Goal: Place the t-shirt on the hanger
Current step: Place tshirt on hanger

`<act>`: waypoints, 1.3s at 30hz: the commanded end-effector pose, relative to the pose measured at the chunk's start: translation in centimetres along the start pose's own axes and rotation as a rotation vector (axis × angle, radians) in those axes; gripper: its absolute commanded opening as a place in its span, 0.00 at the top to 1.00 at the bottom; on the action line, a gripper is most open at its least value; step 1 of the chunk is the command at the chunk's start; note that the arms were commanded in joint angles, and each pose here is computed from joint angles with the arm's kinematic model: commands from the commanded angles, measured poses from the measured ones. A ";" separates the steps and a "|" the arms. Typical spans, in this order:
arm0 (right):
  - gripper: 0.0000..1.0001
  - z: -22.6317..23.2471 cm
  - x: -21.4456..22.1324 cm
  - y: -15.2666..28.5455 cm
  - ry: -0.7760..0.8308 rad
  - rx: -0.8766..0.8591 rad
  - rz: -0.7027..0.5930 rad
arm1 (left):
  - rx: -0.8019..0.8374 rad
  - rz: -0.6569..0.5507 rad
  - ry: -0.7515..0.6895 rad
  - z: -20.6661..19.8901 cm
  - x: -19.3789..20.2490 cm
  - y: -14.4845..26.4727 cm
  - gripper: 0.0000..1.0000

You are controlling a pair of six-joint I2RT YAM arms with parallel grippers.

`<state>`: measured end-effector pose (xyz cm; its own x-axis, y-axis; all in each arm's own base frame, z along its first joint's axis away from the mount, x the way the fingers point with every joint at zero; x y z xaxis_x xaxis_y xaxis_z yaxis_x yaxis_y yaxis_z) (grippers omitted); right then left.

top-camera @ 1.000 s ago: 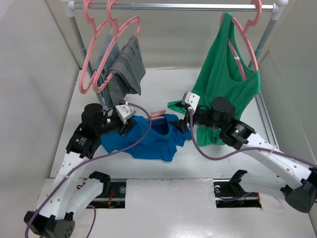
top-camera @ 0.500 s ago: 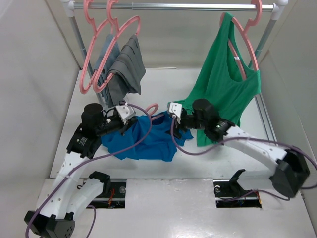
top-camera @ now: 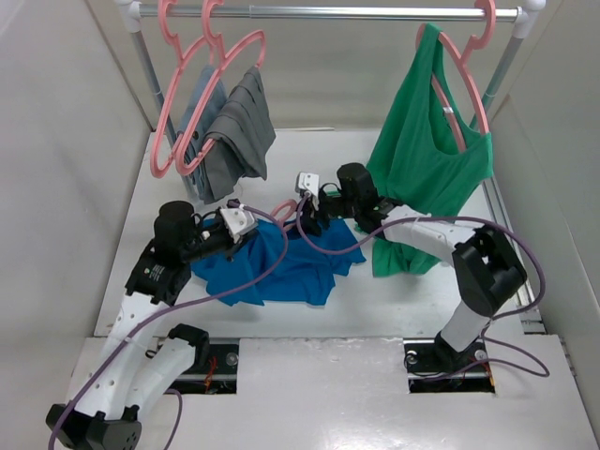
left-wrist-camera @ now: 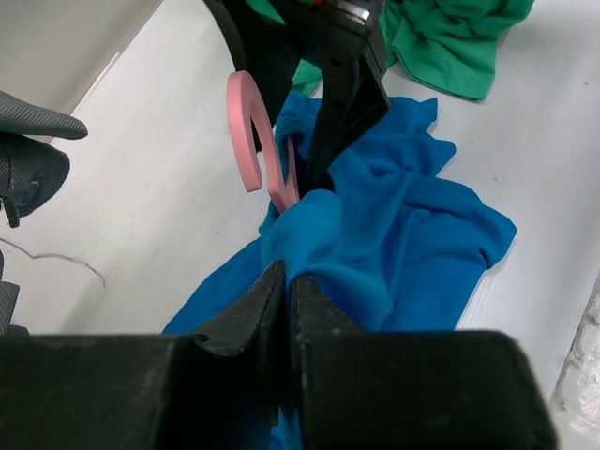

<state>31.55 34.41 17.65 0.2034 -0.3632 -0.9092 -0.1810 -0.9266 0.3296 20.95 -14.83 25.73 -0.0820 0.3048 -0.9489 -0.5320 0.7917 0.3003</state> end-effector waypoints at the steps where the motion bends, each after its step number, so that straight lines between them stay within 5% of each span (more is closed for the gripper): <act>1: 0.42 -0.7 -3.8 -0.7 0.145 -0.037 -0.118 | -0.004 -0.051 -0.054 0.4 -2.4 0.3 1.00; 20: 0.51 -1.2 -0.6 -4.0 0.186 -0.027 0.010 | -0.022 -0.047 -0.055 0.9 -2.8 0.2 1.00; 23: 0.63 -1.3 0.5 -4.4 0.174 -0.016 0.040 | -0.030 -0.044 -0.054 1.0 -2.7 0.2 1.00; 28: 1.00 -1.2 -0.5 -2.4 0.191 0.034 0.048 | -0.078 -0.019 -0.074 1.4 -2.5 1.0 1.00; 39: 1.00 4.1 -7.7 6.6 0.170 -0.050 0.005 | -0.365 0.021 -0.143 5.6 -3.6 3.5 1.00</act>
<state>27.61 32.26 22.52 0.3727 -0.4114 -0.8318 -0.2063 -0.9107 0.3579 23.51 -11.13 27.49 -0.0757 0.4071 -0.9102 -0.7316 0.5976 0.3281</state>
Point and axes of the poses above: each gripper's point midway between its finger pads, its own y axis back along the fingers, its own z axis along the line the jaws close on, x = y × z, the point moved 2 cm from there along y, back along the fingers, and after that the axes turned 8 degrees about y, right-handed, at the moved point
